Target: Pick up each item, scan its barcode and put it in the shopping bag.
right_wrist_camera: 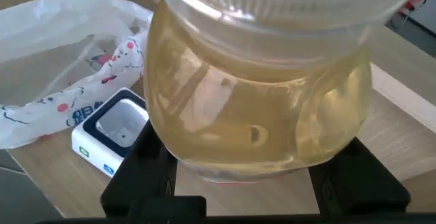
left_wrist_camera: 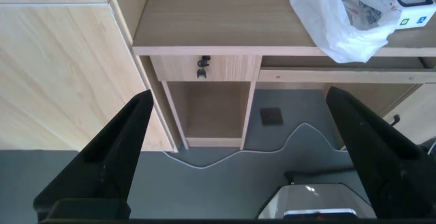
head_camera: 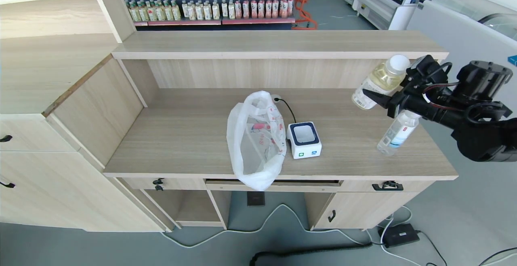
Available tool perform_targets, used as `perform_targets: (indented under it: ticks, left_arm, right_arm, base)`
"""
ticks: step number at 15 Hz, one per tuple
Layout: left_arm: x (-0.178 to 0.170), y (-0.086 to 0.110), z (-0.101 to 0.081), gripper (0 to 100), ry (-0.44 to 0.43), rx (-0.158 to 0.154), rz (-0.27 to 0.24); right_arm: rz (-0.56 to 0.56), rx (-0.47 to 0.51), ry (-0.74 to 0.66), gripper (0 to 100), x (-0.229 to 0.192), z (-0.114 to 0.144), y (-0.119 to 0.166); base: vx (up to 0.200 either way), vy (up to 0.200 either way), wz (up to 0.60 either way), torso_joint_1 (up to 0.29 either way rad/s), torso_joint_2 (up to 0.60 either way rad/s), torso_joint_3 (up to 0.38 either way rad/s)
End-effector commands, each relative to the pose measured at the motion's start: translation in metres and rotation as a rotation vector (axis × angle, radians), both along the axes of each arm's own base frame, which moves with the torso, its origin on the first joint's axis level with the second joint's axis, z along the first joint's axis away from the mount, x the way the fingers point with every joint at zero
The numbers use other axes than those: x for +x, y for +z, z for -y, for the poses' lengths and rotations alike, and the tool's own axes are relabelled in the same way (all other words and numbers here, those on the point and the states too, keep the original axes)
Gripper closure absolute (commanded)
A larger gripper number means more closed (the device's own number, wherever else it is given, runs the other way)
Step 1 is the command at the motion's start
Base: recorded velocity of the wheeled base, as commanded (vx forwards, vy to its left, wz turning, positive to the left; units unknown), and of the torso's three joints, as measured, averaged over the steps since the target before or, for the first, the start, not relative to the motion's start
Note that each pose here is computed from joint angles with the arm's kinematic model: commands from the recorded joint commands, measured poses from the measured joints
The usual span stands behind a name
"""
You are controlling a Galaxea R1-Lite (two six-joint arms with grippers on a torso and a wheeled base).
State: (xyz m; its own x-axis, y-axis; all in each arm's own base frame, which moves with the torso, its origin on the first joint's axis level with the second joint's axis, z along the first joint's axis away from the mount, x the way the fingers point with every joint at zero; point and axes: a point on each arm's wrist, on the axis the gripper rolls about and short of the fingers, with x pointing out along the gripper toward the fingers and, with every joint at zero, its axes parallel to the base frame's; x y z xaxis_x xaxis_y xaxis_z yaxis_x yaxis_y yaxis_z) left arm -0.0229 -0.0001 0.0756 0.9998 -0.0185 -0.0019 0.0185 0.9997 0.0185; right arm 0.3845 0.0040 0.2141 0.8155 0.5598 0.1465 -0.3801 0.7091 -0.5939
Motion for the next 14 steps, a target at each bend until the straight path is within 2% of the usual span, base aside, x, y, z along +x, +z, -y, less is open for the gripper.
perform_targets:
  ticks: [1, 9, 14]
  left_arm:
    - [0.000, 0.000, 0.000, 0, 0.000, 0.000, 0.000]
    - [0.000, 0.000, 0.000, 0, -0.001, 0.000, 0.000]
    - [0.000, 0.000, 0.000, 0, -0.001, 0.000, 0.000]
  right_arm:
    - [0.023, -0.026, 0.026, 100, 0.024, -0.012, -0.009]
    - [0.084, -0.122, 0.036, 100, 0.031, -0.021, -0.016]
    - [0.151, -0.188, 0.119, 100, 0.029, -0.042, -0.016]
  base:
    - [0.000, 0.000, 0.00, 0.000, 0.00, 0.000]
    - [0.000, 0.000, 0.00, 0.000, 0.00, 0.000]
    - [0.000, 0.000, 0.00, 0.000, 0.00, 0.000]
